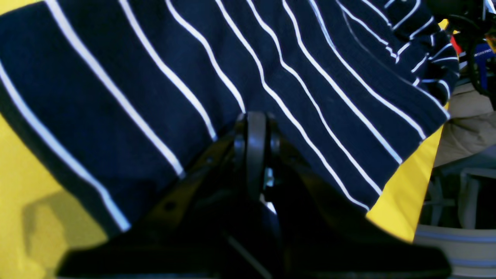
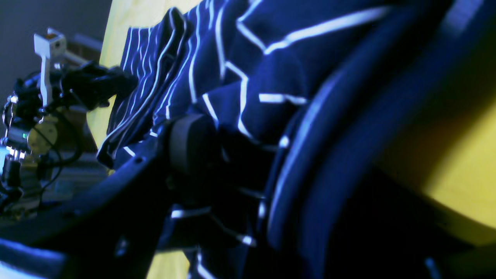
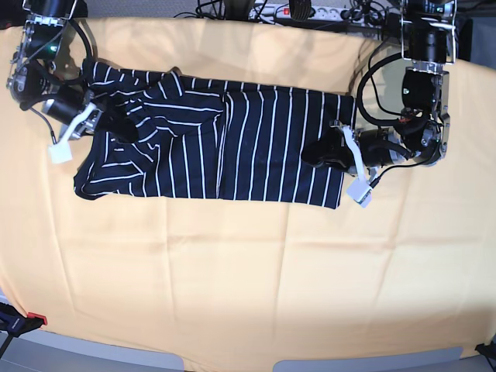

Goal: Fold the T-shirt properly
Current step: 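Release the strip and move the right gripper to the folded end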

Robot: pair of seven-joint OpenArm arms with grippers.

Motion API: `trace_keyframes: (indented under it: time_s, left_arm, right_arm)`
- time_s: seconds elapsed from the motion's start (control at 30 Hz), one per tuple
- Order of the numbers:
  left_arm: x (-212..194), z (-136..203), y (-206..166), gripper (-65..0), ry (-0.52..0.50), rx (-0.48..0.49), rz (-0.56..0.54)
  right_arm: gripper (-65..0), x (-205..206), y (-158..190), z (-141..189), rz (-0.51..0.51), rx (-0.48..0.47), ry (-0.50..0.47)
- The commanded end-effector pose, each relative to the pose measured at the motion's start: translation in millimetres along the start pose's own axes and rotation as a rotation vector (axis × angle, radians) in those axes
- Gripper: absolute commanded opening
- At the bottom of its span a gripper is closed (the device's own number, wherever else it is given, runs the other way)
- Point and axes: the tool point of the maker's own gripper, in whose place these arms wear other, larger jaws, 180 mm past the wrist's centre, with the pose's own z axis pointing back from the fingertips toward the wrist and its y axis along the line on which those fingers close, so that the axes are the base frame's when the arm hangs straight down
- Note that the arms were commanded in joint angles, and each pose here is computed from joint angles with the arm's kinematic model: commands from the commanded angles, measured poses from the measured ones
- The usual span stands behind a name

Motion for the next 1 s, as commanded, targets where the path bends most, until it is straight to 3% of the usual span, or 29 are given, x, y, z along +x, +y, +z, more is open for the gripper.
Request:
trace_keyframes:
  time_s: [0.0,0.1,0.27,0.3,0.47,0.6,0.8,0.97]
  left_arm:
    - [17,5,-1,-65.0,-0.048,-0.006,-0.023]
    - [17,5,-1,-65.0,-0.049,-0.005,-0.024]
    - [18,5,-1,-65.0,-0.05,-0.006,-0.024]
    - [18,5,-2,-65.0,-0.052,-0.008,-0.024]
    - [36,12,-11,-65.0,-0.127,-0.072,-0.002]
    - [61,32,-16,-65.0,-0.212,-0.129,-0.002]
    - [78,66,5,-65.0,-0.269,-0.047,-0.022]
    - [86,89,19,-65.0,-0.312,0.016,-0.027]
  right_arm:
    - [-27.5,-4,-7,3,0.017,-0.037,0.054]
    - [-32.3,7,-8,2,0.041,-0.047,0.042]
    - [-62.9,17,-10,0,0.068,-0.063,0.041]
    - [-65.0,17,-10,0,0.068,-0.062,0.04]
    - [-65.0,18,-12,3,0.074,-0.073,0.045]
    - [-65.0,29,-24,19,0.108,-0.148,0.03]
    - [-65.0,67,-39,72,0.202,-0.344,-0.081]
    - [-65.0,98,-30,107,0.302,-0.511,-0.126]
